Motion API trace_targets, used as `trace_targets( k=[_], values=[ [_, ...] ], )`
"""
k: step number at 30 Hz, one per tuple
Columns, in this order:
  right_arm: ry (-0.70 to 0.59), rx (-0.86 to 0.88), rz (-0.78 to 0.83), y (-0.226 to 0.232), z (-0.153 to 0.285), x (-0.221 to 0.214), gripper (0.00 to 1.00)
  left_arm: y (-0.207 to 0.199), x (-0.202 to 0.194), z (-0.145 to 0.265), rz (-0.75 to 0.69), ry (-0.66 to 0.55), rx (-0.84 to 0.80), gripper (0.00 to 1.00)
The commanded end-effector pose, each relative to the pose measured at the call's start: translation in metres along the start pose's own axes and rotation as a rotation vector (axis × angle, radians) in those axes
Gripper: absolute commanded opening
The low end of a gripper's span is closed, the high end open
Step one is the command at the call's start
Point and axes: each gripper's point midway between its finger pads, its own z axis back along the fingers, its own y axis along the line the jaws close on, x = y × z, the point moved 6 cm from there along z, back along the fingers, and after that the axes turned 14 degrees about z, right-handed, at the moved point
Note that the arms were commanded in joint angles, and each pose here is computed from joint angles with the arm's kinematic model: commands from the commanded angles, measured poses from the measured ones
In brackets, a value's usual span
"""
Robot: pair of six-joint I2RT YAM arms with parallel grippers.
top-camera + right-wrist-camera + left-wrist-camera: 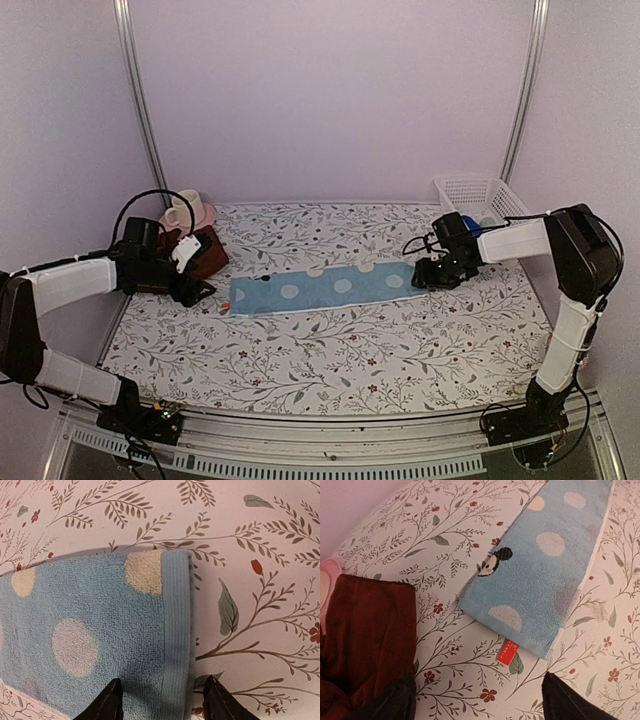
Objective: Roll the towels
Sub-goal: Pick up the towel from the center of the board.
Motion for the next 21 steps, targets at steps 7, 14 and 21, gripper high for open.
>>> trace_targets(
  k=[7, 14, 21],
  values=[
    [0.065, 0.058, -0.023, 0.010, -0.025, -0.010, 0.41, 0.004, 0.003, 0.007, 0.007, -0.046, 0.026, 0.87],
    [0.073, 0.024, -0.024, 0.006, -0.028, -0.009, 0.04, 0.005, 0.002, 0.007, 0.004, -0.054, 0.039, 0.87],
    [-0.010, -0.051, -0.035, -0.006, 0.009, 0.010, 0.02, 0.006, 0.000, 0.006, 0.010, -0.052, 0.038, 0.87]
  ],
)
